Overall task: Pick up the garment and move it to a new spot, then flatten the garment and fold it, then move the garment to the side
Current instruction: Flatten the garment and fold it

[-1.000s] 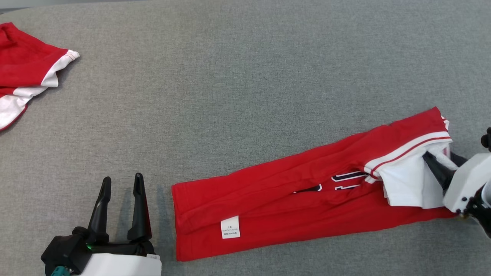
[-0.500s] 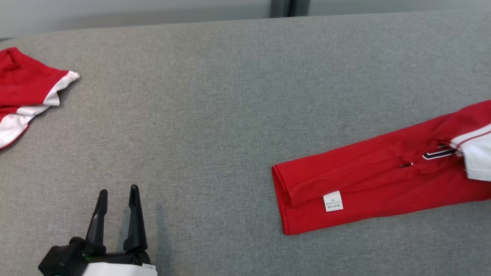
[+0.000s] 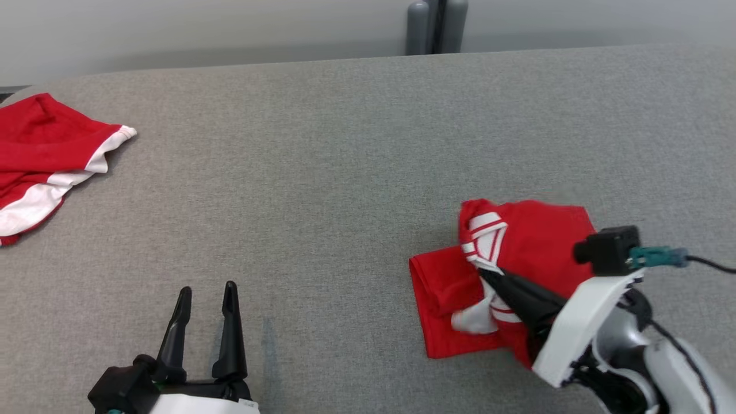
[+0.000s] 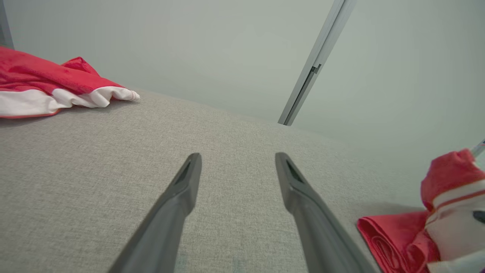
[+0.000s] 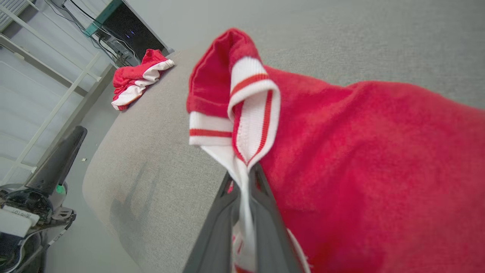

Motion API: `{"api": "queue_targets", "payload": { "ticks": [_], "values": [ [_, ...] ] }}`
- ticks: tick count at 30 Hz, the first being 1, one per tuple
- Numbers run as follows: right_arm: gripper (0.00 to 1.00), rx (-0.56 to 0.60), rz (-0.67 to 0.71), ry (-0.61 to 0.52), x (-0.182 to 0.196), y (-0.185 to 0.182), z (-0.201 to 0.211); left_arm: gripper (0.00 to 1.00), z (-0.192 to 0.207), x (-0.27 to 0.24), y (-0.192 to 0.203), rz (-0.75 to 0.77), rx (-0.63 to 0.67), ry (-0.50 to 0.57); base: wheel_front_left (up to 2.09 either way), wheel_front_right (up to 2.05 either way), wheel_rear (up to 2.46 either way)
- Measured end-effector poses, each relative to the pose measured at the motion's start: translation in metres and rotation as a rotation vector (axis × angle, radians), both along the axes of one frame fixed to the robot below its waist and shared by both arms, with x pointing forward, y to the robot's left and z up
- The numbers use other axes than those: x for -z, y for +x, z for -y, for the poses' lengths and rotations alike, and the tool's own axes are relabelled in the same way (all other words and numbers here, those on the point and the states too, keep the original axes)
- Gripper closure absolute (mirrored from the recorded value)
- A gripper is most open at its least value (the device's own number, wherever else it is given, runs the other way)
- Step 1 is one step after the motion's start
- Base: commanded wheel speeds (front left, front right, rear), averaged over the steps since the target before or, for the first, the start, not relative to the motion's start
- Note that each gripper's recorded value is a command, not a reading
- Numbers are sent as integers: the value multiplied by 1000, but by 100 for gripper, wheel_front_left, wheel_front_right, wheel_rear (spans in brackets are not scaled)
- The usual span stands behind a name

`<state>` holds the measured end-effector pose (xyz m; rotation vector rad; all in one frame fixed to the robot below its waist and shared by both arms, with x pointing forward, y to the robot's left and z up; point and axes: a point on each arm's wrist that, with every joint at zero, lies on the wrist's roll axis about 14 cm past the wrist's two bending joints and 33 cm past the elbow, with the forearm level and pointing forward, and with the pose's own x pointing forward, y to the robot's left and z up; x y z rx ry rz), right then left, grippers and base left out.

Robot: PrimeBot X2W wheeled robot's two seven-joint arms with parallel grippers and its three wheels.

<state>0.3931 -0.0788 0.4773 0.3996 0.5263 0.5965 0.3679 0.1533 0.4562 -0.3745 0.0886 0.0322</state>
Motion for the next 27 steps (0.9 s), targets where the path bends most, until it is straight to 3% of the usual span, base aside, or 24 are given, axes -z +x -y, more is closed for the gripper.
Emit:
{"api": "queue_targets", "payload": {
  "ticks": [5,10,11,12,17,21,26,27],
  "values": [
    [100,-22,-47,45,27,-7,-53,0,-2,-6,-2,18,-10,13,0,0,0],
    [100,-23,-63,17,45,-7,-72,0,-12,-8,-10,15,-50,19,0,0,0],
    [87,-16,-56,15,46,-6,-73,0,-16,-8,-12,13,-61,19,0,0,0],
    [0,-4,-40,18,44,-3,-73,0,-17,-8,-13,12,-65,19,0,0,0],
    [0,80,125,103,4,12,-69,0,-19,-4,-24,-5,-72,20,0,0,0],
    [0,204,296,191,-44,10,-37,0,-28,-6,-34,-2,-100,24,0,0,0],
    [0,397,457,13,-55,-7,52,0,-26,-15,-41,27,-92,23,0,0,0],
    [0,408,482,-64,-51,-13,65,0,-24,-18,-41,37,-84,27,0,0,0]
  ]
}}
